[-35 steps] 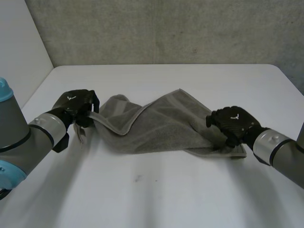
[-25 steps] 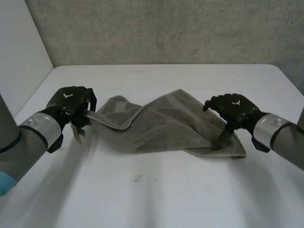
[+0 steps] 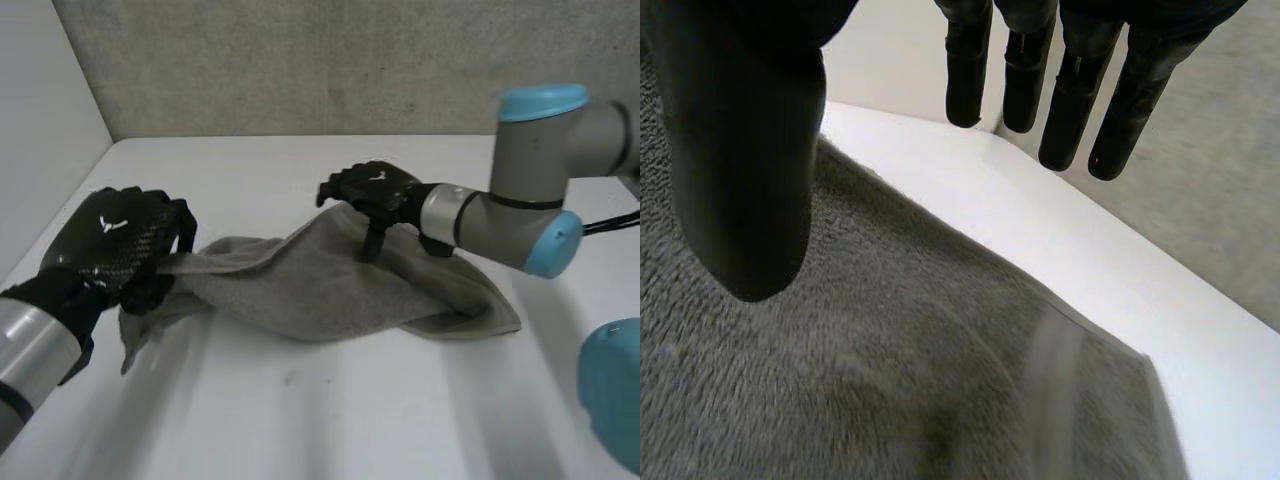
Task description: Fold the towel.
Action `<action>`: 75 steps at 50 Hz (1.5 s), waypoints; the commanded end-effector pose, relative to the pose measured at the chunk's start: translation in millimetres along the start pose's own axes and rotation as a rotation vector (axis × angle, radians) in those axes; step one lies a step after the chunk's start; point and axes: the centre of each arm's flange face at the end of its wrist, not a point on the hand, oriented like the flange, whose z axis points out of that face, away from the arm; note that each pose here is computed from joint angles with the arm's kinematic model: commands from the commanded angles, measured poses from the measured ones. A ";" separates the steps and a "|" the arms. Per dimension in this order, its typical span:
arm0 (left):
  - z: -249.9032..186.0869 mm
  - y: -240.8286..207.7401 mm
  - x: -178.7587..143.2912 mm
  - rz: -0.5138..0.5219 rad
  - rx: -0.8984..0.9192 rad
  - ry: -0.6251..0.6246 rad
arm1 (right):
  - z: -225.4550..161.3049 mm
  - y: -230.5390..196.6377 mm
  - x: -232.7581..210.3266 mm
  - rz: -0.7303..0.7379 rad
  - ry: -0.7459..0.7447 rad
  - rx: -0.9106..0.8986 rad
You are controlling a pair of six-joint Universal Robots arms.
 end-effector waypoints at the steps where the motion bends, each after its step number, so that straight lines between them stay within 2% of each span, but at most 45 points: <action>1: -20.0 0.3 12.2 0.007 0.011 0.030 | 28.3 14.3 -43.8 -0.010 -0.149 0.010; 11: -32.7 -4.2 14.2 0.005 0.013 0.031 | 47.0 36.6 -91.0 -0.012 -0.273 -0.005; 20: -35.2 1.3 15.9 0.003 -0.002 0.034 | 51.0 33.9 -93.5 -0.041 -0.274 0.029; 28: -28.6 8.8 12.4 0.000 -0.020 0.019 | 52.9 2.3 -72.8 -0.130 -0.135 0.136; 33: -9.1 8.4 3.0 0.008 0.016 -0.011 | 44.0 -23.0 -55.2 -0.187 -0.028 0.174; 38: 8.0 -0.9 -7.7 0.021 0.071 -0.040 | 14.6 -58.4 -23.3 -0.279 0.104 0.178; 42: 23.4 -4.3 -14.0 0.023 0.092 -0.056 | -8.0 -73.7 -13.1 -0.280 0.152 0.146; 44: 35.7 -7.5 -17.9 0.023 0.099 -0.060 | -35.2 -89.2 -5.3 -0.271 0.185 0.128; 45: 35.8 -7.5 -17.9 0.023 0.099 -0.060 | -35.4 -89.3 -5.2 -0.271 0.186 0.128; 47: 45.3 -7.9 -20.3 0.020 0.093 -0.059 | -67.0 -100.8 -3.4 -0.259 0.221 0.106; 50: 52.3 -6.2 -21.0 0.013 0.084 -0.054 | -83.4 -106.6 -5.7 -0.257 0.235 0.105; 52: 53.6 -7.1 -20.1 0.011 0.086 -0.049 | -111.6 -114.3 -13.0 -0.263 0.266 0.109; 61: 51.8 -10.3 -15.4 -0.004 0.096 -0.033 | -154.0 -106.3 -52.9 -0.319 0.248 0.043; 63: 50.5 -12.3 -14.0 -0.022 0.103 -0.027 | -159.6 -90.8 -61.9 -0.336 0.231 -0.035; 69: 51.3 -10.3 -12.4 -0.033 0.096 -0.018 | -158.4 -66.5 -71.9 -0.364 0.215 -0.185; 71: 53.3 -5.8 -10.8 -0.034 0.079 -0.010 | -145.7 -47.0 -81.0 -0.408 0.185 -0.286; 75: 61.3 7.6 -10.0 -0.041 0.030 -0.001 | -132.5 -31.1 -88.1 -0.473 0.166 -0.361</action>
